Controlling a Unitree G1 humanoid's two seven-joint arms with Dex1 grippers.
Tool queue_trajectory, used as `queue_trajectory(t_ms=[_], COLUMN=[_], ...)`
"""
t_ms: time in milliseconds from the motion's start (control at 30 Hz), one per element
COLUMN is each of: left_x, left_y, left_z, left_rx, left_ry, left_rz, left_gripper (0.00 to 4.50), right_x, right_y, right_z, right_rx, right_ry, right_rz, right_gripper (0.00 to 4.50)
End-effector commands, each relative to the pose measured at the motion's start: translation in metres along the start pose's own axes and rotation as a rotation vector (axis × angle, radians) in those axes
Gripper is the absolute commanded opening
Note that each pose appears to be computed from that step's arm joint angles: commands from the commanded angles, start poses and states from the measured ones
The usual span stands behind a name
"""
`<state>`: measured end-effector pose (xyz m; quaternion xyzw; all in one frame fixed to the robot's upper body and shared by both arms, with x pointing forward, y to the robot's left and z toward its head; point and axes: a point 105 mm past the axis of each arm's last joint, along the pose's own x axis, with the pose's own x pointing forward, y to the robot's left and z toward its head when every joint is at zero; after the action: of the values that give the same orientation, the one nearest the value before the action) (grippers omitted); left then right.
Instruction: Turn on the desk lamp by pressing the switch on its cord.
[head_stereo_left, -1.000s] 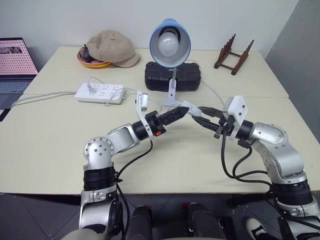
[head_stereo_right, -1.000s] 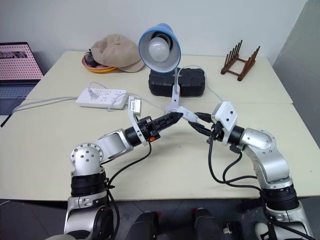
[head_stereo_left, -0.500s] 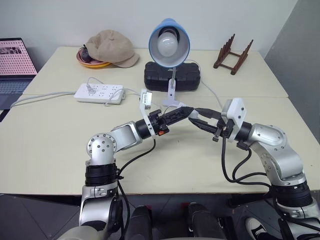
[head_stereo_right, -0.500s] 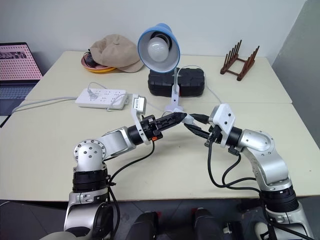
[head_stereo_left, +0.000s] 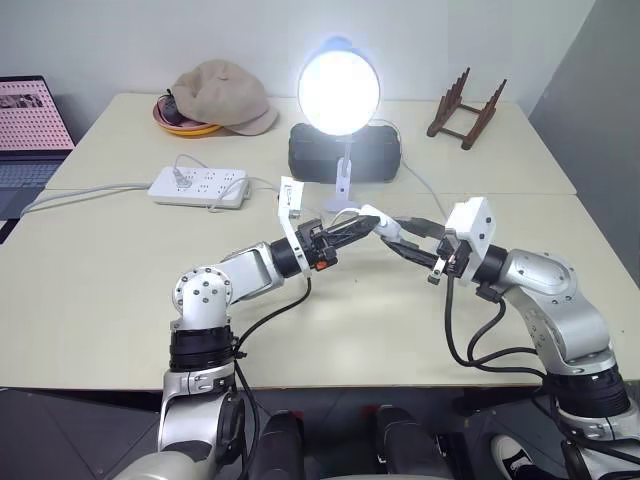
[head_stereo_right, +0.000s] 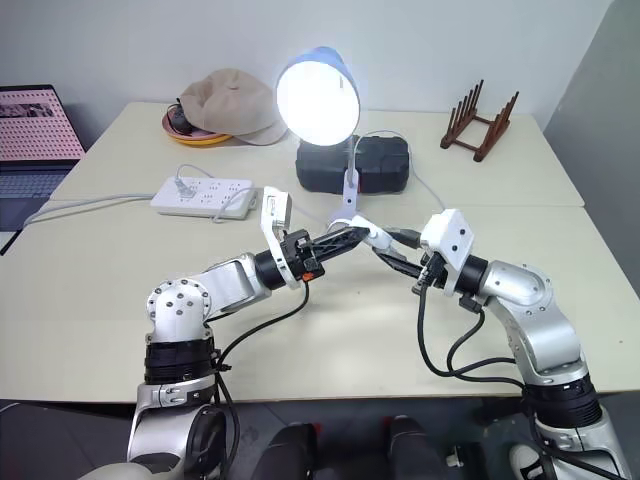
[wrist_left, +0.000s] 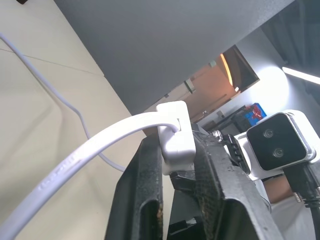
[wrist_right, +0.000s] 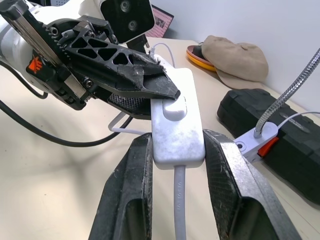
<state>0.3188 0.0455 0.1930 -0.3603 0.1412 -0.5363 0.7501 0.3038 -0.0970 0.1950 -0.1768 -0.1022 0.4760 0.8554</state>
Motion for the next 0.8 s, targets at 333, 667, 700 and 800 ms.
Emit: queue_trajectory(t_ms=[333,667,700,800], left_x=[0.002,-0.045,-0.050,-0.066], left_y=[-0.013,-0.023,-0.025,-0.031], left_z=[0.000,-0.005,-0.002,0.002], left_rx=[0.052,0.240,0.294,0.524], left_ry=[0.009,0.092,0.112,0.221], left_rz=[-0.050,0.064,0.085,0.143], left_gripper=[1.59,3.46,3.70,4.29], right_x=[0.001,0.004,0.003,0.003], right_y=[-0.008,-0.037,-0.038,-0.038], right_z=[0.013,-0.034,-0.044,-0.067], right_rx=[-0.049,0.053,0.067,0.087], right_ry=[-0.044,0.126,0.164,0.255], right_rz=[-0.018,-0.095,-0.087,-0.052], right_gripper=[1.08,1.08,1.08,1.08])
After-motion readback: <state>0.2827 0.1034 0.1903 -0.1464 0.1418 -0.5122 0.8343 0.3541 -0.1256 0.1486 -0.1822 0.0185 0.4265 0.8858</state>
